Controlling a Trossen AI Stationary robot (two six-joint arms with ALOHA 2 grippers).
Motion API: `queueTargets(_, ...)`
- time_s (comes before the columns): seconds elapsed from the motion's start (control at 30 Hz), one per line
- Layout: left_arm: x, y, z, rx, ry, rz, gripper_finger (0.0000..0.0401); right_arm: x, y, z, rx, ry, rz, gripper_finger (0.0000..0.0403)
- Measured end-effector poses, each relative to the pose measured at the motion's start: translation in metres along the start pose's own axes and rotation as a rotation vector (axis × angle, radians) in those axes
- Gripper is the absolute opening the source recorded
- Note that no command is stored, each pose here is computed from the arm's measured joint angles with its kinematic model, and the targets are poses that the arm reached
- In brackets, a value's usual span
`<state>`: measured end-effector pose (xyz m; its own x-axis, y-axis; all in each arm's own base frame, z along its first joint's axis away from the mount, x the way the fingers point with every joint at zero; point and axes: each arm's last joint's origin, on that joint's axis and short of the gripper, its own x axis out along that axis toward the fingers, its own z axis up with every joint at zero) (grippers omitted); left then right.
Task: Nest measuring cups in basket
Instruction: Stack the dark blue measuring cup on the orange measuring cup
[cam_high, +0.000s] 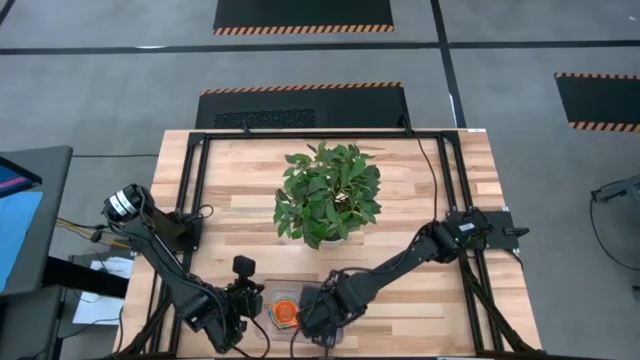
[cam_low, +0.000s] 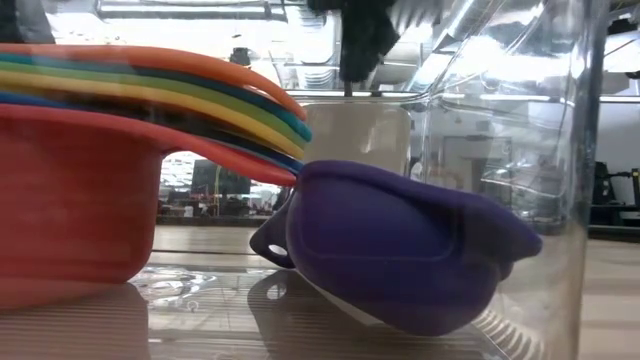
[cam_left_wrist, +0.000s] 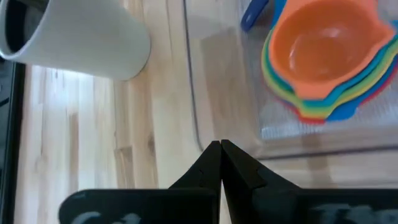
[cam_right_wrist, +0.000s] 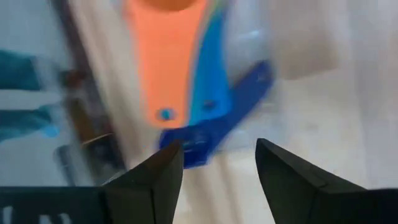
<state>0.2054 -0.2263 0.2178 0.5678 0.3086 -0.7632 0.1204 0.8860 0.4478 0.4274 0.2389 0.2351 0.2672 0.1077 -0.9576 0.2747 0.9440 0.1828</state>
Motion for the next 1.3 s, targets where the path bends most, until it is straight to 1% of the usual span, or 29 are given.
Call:
queueTargets(0.17, 0.001, 0.005, -0.008, -0.01, -0.007, -0.007, 0.0, 0.014, 0.003, -0.007, 0.003, 0.048, -0.022, 0.0215)
queueTargets(0.33, 0.003, 0.008, -0.013, -0.017, -0.009, -0.009, 0.0, 0.017, 0.002, -0.008, 0.009, 0.064, -0.039, 0.0217)
queueTargets(0.53, 0.003, 0.008, -0.012, -0.008, -0.014, -0.008, 0.0, 0.022, 0.0, -0.005, -0.01, 0.068, -0.043, 0.0213)
queueTargets(0.73, 0.003, 0.008, -0.012, 0.003, -0.016, -0.007, 0.0, 0.034, -0.004, -0.002, -0.035, 0.116, -0.024, 0.0212)
queueTargets(0.97, 0.003, 0.008, -0.012, -0.001, -0.021, -0.008, 0.0, 0.033, -0.009, 0.003, -0.058, 0.119, -0.018, 0.0209)
queueTargets(1.23, 0.003, 0.008, -0.011, -0.004, -0.026, -0.011, 0.0, 0.033, -0.01, 0.006, -0.03, 0.134, 0.017, 0.0209)
queueTargets(1.3, 0.002, 0.008, -0.011, -0.004, -0.026, -0.011, 0.0, 0.028, -0.008, 0.007, -0.028, 0.128, 0.031, 0.0209)
